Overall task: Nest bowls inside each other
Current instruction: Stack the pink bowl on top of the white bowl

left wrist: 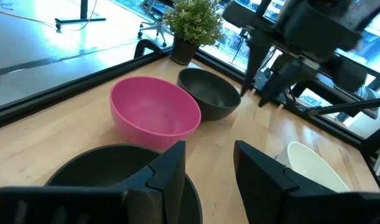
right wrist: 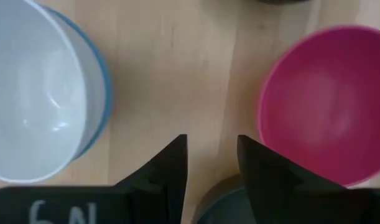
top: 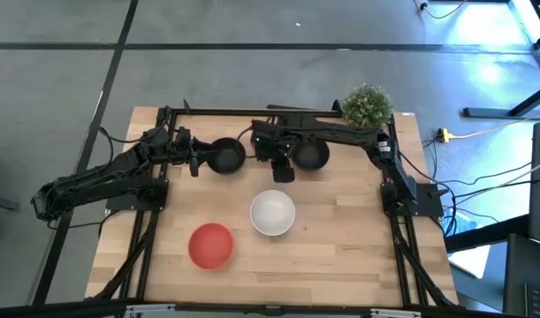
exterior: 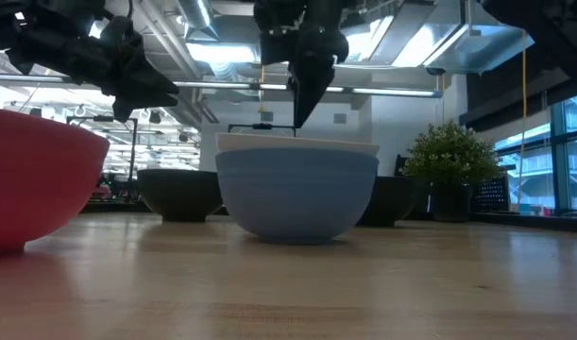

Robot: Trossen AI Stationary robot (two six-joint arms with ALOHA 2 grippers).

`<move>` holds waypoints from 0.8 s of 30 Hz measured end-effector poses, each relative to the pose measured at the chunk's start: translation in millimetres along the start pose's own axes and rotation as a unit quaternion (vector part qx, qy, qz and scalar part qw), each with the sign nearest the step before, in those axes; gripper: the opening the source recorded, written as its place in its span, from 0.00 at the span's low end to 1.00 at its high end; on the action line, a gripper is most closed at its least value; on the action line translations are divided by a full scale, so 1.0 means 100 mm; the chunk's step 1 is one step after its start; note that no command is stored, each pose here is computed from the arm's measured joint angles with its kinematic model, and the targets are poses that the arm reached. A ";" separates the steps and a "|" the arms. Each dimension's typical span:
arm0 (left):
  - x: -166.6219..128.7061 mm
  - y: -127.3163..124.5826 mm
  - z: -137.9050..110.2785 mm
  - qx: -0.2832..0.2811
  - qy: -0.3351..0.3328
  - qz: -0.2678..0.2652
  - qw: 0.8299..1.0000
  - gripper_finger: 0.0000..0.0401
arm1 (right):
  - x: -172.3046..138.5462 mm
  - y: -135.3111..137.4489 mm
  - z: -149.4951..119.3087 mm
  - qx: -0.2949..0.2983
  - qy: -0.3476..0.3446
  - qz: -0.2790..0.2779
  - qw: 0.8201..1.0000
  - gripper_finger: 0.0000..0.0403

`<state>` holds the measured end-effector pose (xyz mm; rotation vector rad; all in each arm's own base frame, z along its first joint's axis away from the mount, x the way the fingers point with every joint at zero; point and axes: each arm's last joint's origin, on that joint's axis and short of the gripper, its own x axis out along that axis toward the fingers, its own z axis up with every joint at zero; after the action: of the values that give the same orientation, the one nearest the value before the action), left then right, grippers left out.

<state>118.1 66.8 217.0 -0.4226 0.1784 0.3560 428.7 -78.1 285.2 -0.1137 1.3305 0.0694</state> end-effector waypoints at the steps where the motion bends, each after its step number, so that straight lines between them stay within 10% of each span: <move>1: 0.00 0.00 0.00 0.000 0.000 0.000 1.000 0.33 | 0.02 -0.04 -0.01 0.004 0.000 0.001 1.000 0.35; 24: 0.00 0.02 -0.05 -0.007 0.024 0.009 1.000 0.33 | 0.50 -0.42 -0.15 -0.002 -0.051 0.044 0.998 0.31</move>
<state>116.9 66.1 212.3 -0.4433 0.2259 0.3649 431.0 -121.9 235.4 -0.0543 1.2325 0.1504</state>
